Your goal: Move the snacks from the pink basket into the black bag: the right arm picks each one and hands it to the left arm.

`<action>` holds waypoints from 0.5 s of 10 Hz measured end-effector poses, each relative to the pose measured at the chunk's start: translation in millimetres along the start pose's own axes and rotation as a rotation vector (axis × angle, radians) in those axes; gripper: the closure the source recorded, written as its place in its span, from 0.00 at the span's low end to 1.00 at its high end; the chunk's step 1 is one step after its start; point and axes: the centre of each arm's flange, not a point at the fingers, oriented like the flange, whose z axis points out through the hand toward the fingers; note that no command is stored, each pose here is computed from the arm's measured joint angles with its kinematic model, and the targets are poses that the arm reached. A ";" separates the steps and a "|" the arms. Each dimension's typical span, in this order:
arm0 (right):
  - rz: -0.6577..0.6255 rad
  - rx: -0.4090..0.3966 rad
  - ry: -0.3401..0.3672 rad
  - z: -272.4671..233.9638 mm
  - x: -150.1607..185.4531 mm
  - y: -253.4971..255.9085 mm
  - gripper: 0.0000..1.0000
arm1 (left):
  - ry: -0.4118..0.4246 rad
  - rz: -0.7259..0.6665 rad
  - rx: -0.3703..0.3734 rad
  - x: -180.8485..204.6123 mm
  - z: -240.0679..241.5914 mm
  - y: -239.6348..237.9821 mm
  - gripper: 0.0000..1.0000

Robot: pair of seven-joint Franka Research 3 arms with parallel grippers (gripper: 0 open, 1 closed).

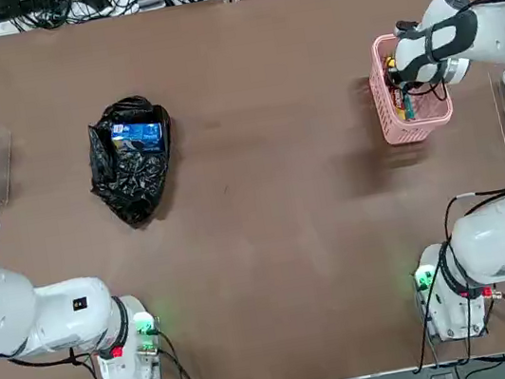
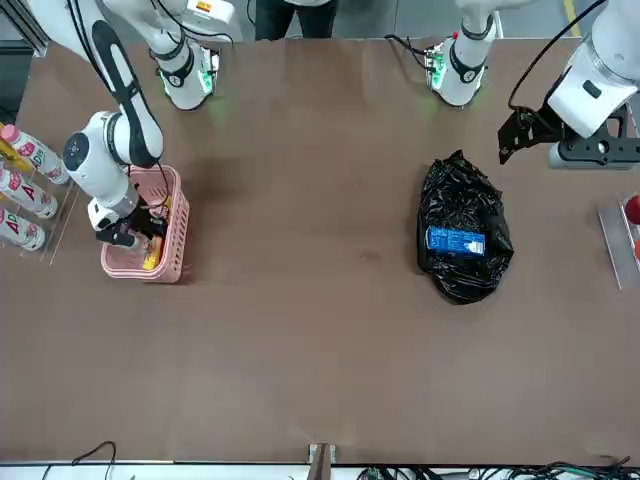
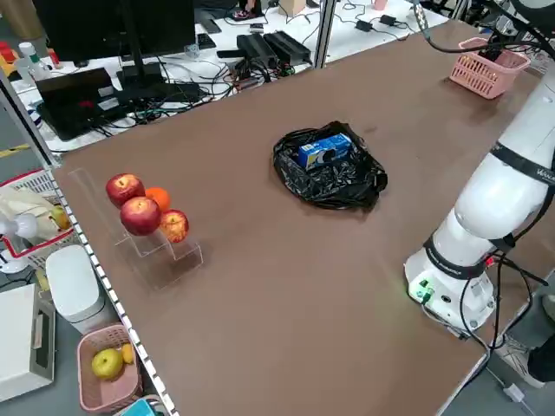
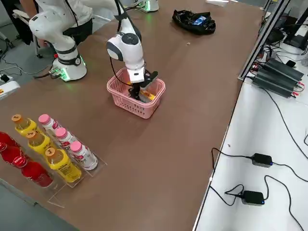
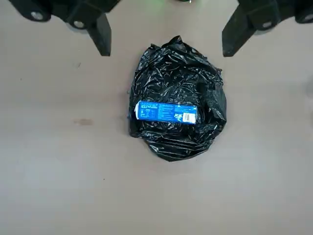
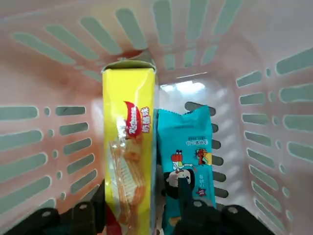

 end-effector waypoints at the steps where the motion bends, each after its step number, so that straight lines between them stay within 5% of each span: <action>1: 0.000 0.000 0.000 0.5 0.0 0.1 0.42 | -0.001 0.001 0.000 0.0 0.3 0.5 0.00; 5: 0.000 0.000 0.000 0.2 0.4 -0.2 0.54 | 0.001 0.002 0.009 -0.1 0.4 0.6 0.00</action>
